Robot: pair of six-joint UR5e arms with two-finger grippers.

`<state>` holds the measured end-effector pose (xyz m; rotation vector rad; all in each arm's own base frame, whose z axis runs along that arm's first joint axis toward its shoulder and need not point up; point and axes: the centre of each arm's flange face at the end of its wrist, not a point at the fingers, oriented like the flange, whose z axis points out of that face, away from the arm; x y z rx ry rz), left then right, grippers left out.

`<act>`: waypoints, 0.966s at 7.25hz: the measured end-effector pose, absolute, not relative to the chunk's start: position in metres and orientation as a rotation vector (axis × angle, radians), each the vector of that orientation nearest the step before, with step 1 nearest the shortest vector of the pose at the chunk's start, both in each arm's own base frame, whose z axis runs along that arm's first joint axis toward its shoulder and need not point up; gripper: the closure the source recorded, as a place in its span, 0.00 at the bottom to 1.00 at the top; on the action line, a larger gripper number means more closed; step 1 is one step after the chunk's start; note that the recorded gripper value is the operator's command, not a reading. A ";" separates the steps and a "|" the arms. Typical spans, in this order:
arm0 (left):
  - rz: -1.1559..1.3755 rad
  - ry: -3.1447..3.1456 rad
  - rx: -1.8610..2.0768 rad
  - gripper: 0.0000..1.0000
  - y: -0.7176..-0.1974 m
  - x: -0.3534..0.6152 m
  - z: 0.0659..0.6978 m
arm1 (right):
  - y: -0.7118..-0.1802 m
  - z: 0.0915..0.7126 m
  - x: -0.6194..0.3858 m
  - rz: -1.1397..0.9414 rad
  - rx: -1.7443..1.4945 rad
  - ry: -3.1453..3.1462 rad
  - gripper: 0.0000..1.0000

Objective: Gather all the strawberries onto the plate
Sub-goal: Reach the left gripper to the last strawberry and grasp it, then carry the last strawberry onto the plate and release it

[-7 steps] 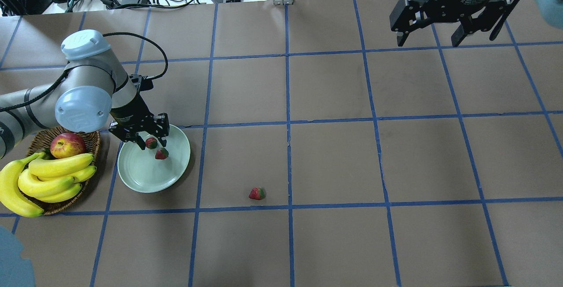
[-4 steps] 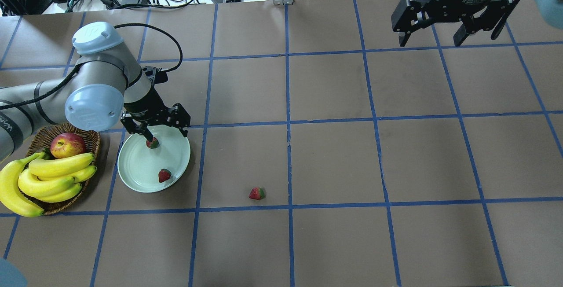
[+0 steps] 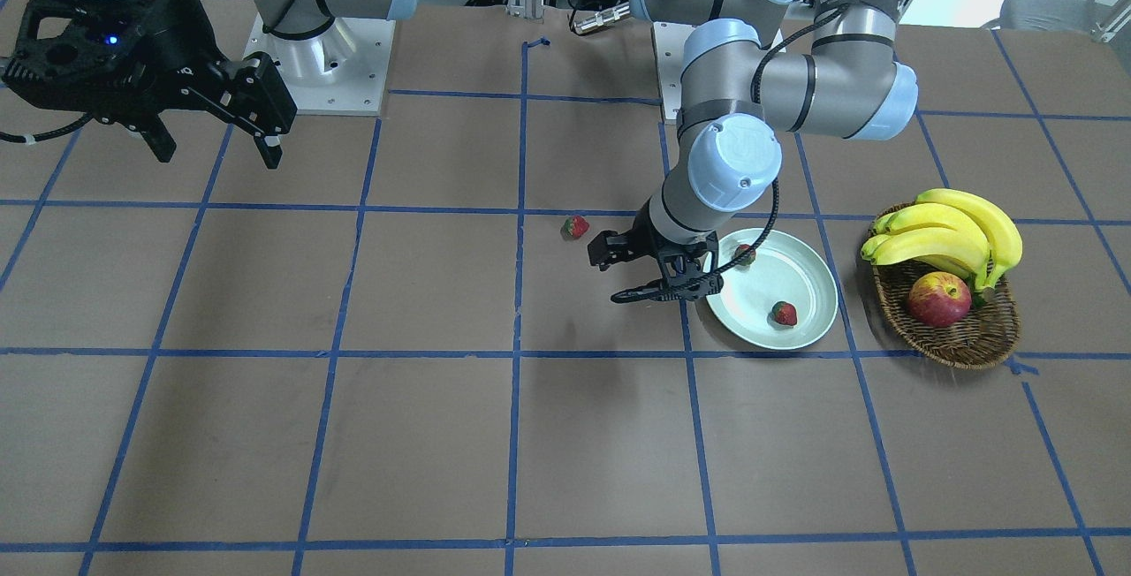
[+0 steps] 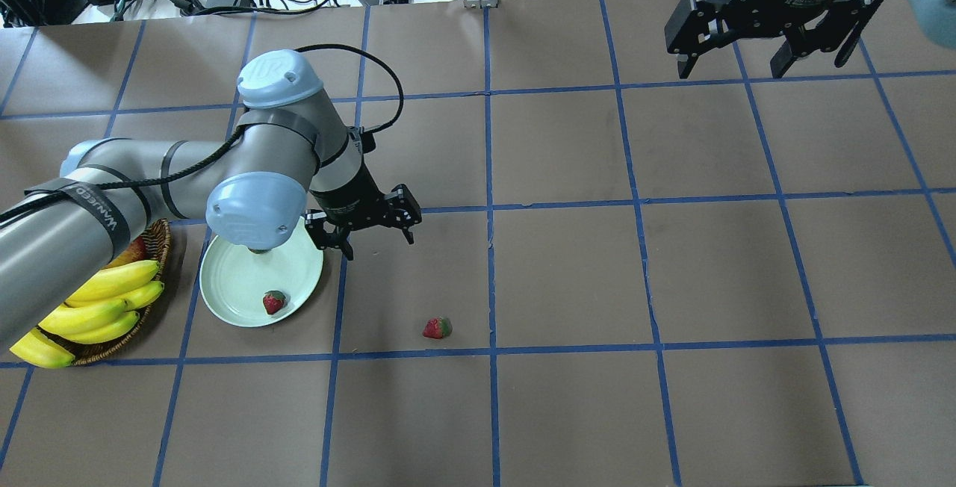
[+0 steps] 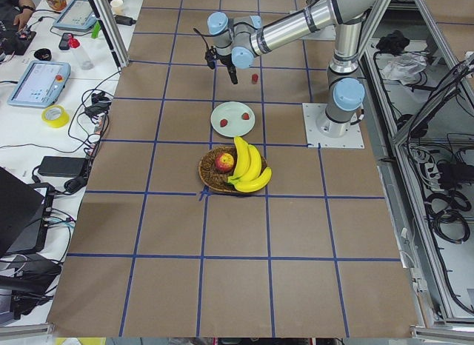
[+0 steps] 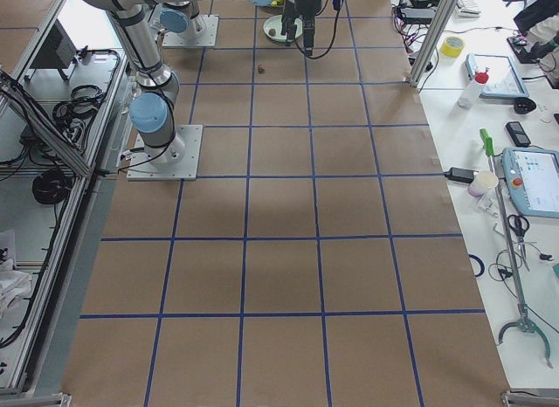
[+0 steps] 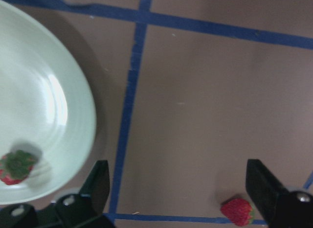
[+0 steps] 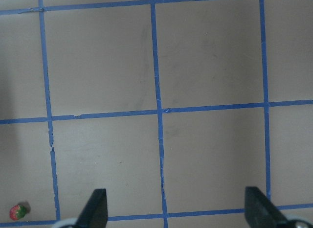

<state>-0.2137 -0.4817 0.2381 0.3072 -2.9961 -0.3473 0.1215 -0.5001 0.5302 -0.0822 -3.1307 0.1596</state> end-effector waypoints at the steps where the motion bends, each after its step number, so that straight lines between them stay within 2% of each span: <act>1: -0.369 -3.000 0.302 0.01 -0.471 -0.238 0.230 | -0.500 0.530 0.121 0.160 -0.083 -3.131 0.00; 4: -0.416 -2.975 0.292 0.01 -0.430 -0.263 0.190 | -0.500 0.530 0.122 0.158 -0.086 -3.132 0.00; 5: -0.437 -2.972 0.294 0.15 -0.422 -0.263 0.180 | -0.500 0.530 0.122 0.156 -0.087 -3.133 0.00; 6: -0.457 -2.970 0.296 0.37 -0.417 -0.262 0.173 | -0.500 0.529 0.122 0.155 -0.087 -3.132 0.00; 7: -0.472 -2.968 0.297 0.70 -0.414 -0.263 0.169 | -0.500 0.530 0.121 0.156 -0.086 -3.131 0.00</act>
